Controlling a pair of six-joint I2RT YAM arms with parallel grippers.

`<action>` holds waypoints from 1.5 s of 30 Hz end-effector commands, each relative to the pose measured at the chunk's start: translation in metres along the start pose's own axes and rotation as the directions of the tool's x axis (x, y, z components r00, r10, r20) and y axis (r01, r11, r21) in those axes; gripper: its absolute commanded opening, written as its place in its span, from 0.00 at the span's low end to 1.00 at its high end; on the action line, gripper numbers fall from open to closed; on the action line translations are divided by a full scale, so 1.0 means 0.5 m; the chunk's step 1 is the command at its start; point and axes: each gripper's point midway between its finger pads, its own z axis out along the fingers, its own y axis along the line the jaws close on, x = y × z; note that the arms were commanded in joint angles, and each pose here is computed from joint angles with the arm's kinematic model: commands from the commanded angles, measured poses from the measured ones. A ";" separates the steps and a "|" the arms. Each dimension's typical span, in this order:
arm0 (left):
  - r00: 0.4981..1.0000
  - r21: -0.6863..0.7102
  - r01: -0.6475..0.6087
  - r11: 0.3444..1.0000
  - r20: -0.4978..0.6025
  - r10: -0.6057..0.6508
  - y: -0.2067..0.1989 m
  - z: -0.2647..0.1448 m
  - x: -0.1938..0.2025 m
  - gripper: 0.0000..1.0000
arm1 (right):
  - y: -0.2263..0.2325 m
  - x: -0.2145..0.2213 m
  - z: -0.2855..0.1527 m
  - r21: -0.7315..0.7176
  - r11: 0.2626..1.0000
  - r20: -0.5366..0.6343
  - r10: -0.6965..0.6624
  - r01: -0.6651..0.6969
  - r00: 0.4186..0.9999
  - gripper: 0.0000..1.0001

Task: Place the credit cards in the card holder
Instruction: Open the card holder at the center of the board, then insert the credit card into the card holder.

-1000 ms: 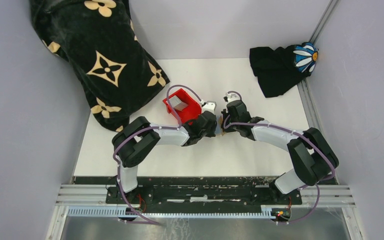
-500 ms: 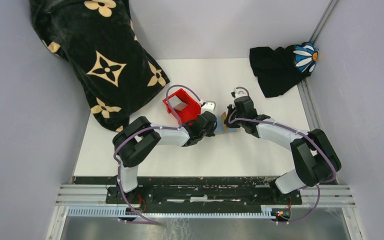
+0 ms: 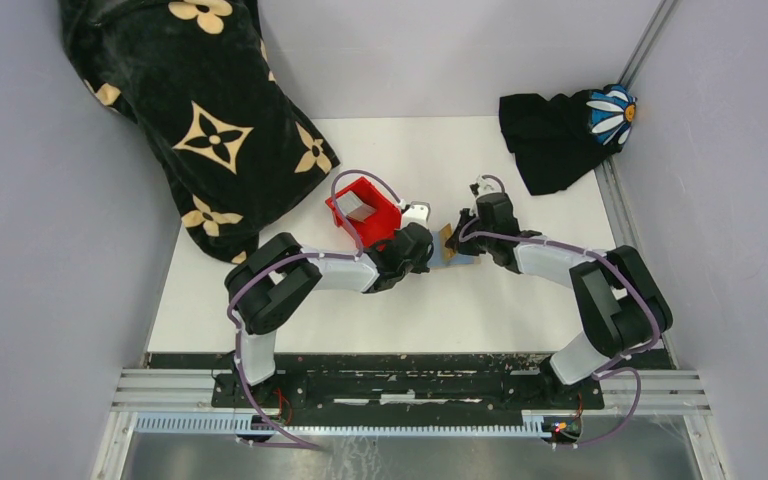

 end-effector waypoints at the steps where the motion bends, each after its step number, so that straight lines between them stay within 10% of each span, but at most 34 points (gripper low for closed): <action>1: 0.999 -0.078 -0.015 0.997 -0.029 0.013 0.047 0.000 0.029 0.24 | 0.013 -0.018 0.008 -0.047 0.998 0.043 0.030 -0.028 0.999 0.01; 45: 0.999 -0.102 -0.016 0.995 -0.051 0.011 0.071 -0.004 0.062 0.24 | -0.024 -0.004 -0.004 -0.018 0.997 0.060 0.070 -0.069 0.996 0.01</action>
